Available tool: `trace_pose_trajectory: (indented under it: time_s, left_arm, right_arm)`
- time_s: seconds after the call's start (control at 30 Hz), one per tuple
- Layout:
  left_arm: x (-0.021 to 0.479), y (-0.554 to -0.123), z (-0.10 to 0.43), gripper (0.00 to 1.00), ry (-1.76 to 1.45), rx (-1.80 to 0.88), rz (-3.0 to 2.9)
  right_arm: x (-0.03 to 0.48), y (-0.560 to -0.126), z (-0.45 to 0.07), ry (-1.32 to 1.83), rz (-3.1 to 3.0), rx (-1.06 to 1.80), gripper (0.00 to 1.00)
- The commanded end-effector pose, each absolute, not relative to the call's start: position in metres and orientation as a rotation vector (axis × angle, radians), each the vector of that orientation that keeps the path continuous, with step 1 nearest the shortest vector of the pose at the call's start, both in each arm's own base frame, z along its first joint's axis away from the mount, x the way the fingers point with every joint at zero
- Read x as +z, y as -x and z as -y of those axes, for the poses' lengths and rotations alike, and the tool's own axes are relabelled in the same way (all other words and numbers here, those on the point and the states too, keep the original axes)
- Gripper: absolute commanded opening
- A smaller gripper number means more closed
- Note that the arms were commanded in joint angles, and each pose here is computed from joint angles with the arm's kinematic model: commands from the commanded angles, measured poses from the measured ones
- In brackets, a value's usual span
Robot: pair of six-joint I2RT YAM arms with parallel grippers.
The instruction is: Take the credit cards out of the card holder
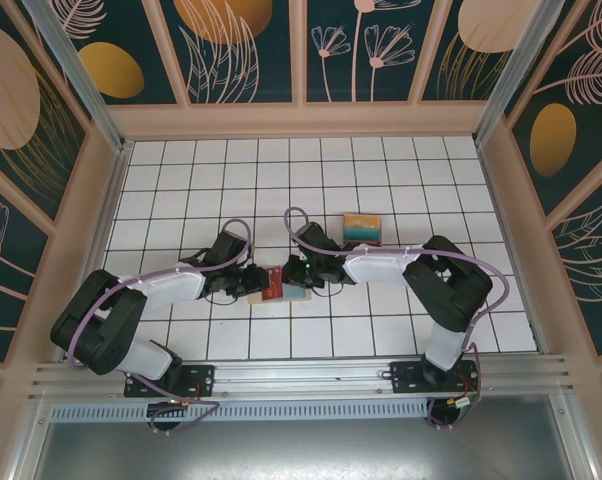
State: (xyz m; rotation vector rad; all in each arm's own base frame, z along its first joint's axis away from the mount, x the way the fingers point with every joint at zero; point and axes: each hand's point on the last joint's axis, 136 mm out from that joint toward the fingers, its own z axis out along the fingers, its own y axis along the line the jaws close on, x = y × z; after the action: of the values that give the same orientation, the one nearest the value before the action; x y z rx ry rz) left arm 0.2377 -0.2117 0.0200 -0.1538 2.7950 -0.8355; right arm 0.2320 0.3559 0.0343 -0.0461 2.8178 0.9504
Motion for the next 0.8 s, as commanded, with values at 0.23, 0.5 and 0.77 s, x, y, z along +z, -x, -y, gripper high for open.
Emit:
trace_pose_trajectory:
  time_s: [0.23, 0.5, 0.77]
  left_arm:
    - [0.011, -0.227, 0.208, 0.29, 0.147, -0.799, -2.854]
    - [0.011, -0.227, 0.208, 0.3, 0.148, -0.801, -2.854]
    - [0.011, -0.227, 0.209, 0.3, 0.145, -0.807, -2.856]
  right_arm:
    - [0.037, -0.226, -0.378, 0.115, -2.829, 1.052, 0.17]
    - [0.027, -0.222, -0.373, 0.105, -2.864, 1.006, 0.17]
    - [0.029, -0.22, -0.379, 0.129, -2.861, 1.044, 0.05]
